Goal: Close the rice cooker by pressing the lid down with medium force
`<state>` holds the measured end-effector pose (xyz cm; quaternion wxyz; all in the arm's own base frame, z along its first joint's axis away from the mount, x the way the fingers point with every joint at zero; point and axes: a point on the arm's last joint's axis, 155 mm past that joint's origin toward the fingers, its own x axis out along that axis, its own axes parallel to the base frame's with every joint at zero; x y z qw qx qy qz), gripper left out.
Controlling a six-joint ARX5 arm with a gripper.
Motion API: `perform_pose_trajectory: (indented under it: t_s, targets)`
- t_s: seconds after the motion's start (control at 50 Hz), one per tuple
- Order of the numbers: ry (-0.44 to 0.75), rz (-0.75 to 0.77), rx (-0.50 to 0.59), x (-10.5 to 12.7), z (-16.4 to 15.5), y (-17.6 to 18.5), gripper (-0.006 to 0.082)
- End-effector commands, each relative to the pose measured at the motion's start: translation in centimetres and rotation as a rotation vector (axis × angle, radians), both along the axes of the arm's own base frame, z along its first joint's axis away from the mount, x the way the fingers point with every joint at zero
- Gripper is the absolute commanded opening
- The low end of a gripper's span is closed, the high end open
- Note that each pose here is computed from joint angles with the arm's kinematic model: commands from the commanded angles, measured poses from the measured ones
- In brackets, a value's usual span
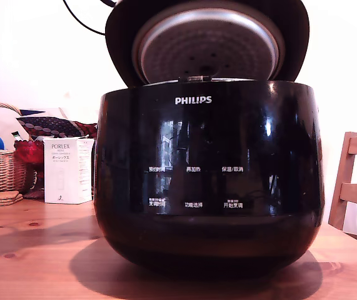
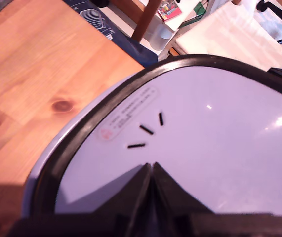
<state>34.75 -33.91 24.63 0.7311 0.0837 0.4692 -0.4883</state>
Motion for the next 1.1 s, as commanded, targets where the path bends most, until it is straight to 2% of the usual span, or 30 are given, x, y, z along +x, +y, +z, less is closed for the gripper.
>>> perform_pose_trajectory:
  t_s: [0.0,0.24,0.72,1.08]
  targets:
    - [0.027,-0.028,0.019,-1.0,-1.1,-0.3,-0.0021]
    - [-0.037,-0.024,-0.019,-1.7,1.3,0.3,-0.0021]
    - [-0.223,0.115,-0.115,-4.5,1.9,4.4,-0.0021]
    - [-0.338,0.170,-0.196,-6.5,-0.6,5.8,-0.0021]
